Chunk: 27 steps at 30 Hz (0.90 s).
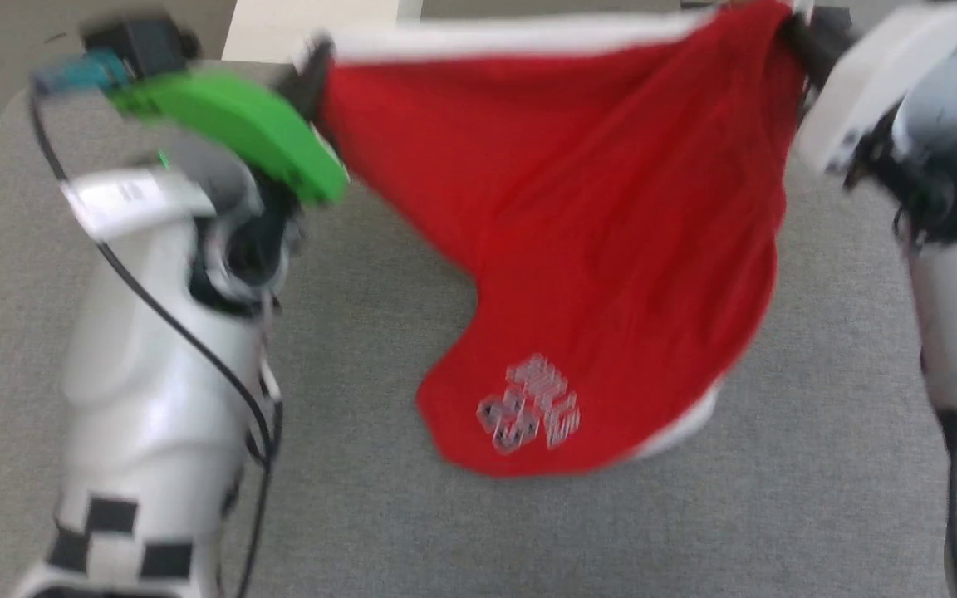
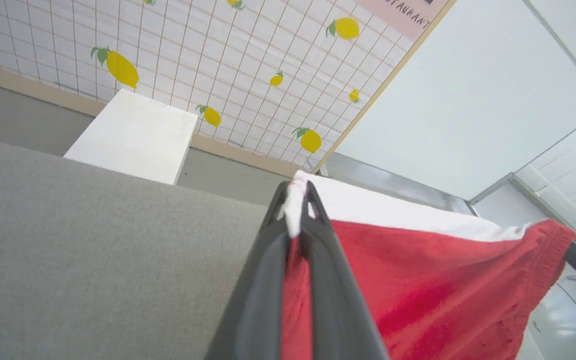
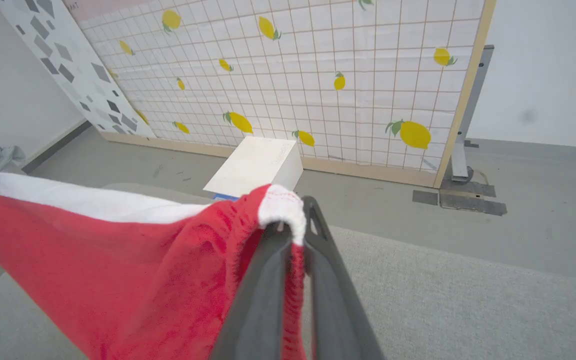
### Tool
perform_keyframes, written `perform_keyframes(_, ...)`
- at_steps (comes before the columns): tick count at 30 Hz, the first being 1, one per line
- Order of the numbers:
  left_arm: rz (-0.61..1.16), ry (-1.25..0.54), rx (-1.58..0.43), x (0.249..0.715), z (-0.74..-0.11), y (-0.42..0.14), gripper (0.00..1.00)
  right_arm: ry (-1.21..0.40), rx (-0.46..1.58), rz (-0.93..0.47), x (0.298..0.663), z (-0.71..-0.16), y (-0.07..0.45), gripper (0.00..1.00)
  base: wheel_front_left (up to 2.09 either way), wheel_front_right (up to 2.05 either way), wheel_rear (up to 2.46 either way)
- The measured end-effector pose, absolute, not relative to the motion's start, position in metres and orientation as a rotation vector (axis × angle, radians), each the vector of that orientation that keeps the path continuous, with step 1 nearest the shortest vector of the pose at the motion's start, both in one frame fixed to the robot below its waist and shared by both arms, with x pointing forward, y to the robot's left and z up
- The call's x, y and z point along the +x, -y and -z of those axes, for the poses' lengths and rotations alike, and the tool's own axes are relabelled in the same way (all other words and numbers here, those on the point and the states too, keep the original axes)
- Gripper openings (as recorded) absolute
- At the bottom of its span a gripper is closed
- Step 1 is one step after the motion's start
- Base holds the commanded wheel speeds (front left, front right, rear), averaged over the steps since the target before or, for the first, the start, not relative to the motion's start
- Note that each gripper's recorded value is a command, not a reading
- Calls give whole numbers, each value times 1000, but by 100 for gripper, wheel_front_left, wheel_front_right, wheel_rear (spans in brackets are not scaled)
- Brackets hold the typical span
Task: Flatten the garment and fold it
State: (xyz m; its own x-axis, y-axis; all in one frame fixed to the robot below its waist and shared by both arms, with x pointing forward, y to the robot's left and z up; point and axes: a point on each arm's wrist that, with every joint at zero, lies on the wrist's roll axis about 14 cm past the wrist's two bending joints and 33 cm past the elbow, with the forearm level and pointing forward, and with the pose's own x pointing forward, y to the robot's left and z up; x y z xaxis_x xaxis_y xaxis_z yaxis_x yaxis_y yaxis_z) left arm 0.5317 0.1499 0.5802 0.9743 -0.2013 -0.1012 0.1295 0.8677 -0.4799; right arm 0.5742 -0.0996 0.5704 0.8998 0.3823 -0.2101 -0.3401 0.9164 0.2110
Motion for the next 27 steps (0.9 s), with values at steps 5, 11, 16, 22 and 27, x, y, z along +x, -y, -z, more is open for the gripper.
perform_keyframes(5,180,-10,-434,578,-642,-158,0,-106,232,-377,605,-639,101,0,0,0,0)
perform_keyframes(11,128,182,-358,619,-706,-172,0,81,255,-352,634,-706,107,0,0,0,0)
perform_keyframes(16,116,368,-344,639,-750,-173,0,240,227,-309,651,-741,118,0,0,0,0)
perform_keyframes(22,117,365,-378,665,-719,-168,0,230,209,-280,672,-710,125,0,0,0,0)
perform_keyframes(27,124,249,-399,674,-659,-166,0,145,234,-292,676,-659,125,0,0,0,0)
